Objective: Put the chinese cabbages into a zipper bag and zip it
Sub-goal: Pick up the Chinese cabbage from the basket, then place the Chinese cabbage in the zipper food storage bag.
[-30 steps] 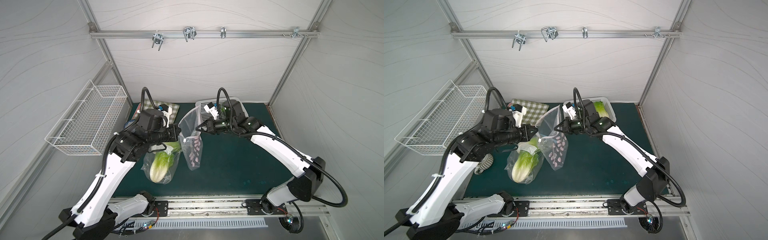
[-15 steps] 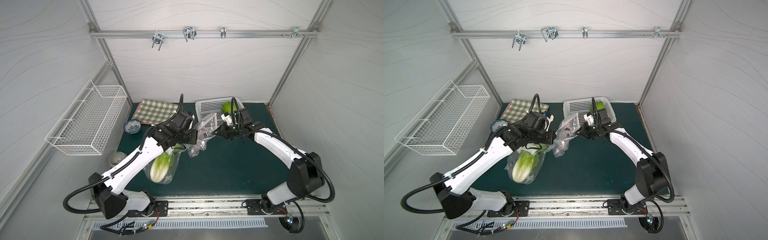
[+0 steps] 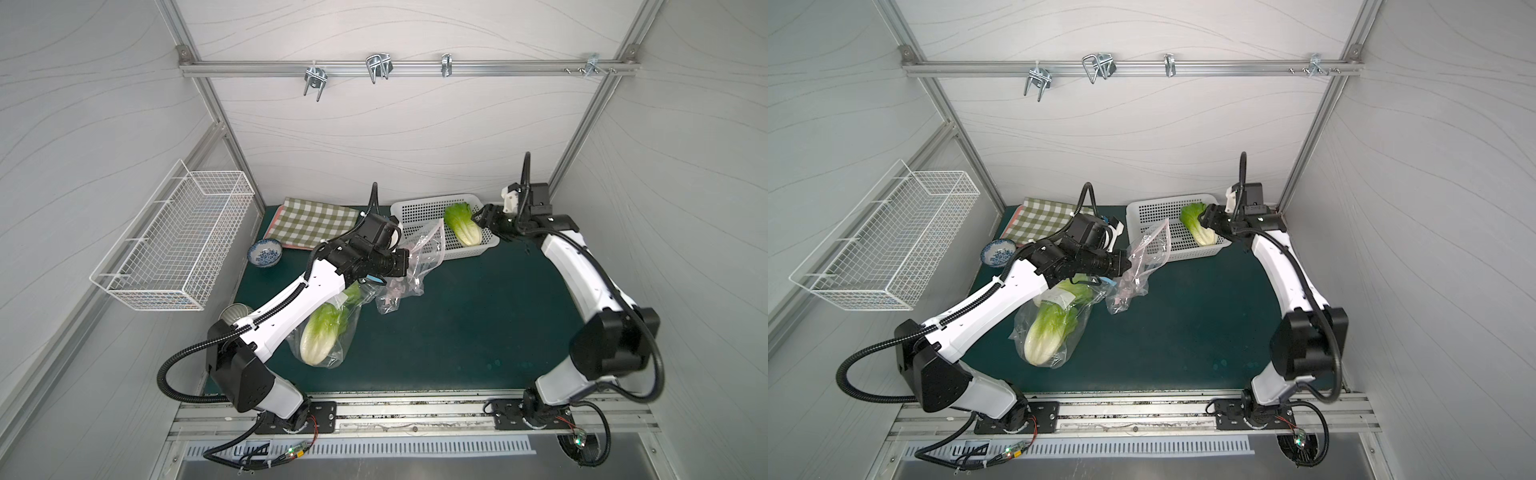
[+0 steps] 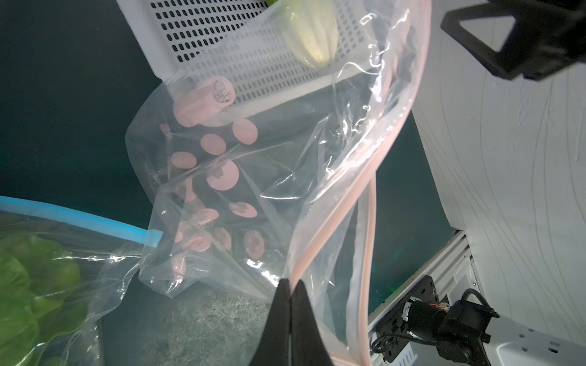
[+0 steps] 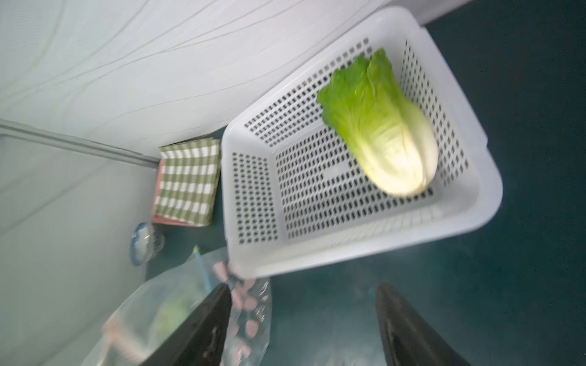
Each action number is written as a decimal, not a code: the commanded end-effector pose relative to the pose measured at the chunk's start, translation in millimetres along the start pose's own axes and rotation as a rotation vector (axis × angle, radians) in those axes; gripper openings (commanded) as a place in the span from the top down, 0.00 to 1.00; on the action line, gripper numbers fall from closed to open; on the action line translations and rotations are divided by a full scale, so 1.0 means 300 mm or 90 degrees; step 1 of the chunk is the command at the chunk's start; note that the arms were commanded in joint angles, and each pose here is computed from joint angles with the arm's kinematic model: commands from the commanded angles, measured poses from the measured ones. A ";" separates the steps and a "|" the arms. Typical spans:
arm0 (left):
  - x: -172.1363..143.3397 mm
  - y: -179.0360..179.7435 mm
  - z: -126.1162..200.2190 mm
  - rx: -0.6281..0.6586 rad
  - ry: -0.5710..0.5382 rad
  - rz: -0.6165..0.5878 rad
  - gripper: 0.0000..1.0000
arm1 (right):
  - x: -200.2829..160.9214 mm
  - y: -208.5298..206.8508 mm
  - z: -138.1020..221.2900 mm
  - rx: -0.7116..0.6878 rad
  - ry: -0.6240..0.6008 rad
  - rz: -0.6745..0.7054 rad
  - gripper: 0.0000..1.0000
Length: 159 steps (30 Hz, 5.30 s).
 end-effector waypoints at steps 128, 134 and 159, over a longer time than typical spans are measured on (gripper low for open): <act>0.030 -0.166 0.259 -0.415 -0.205 -0.206 0.99 | -0.669 0.709 0.220 0.557 -0.257 0.193 0.67; -0.017 -0.134 0.238 -0.395 -0.198 -0.237 1.00 | -0.675 0.645 0.204 0.536 -0.151 0.188 0.58; -0.074 -0.095 0.285 -0.395 -0.271 -0.251 1.00 | -0.597 0.557 0.264 0.475 0.072 0.101 0.48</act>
Point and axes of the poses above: each gripper's point midway between its finger pads, its own z axis back along the fingers, its own y axis along the line the jaws close on, x = y × z, the point moved 1 cm from there along z, back along the fingers, and after that the axes turned 1 degree about z, right-handed, at the moved point
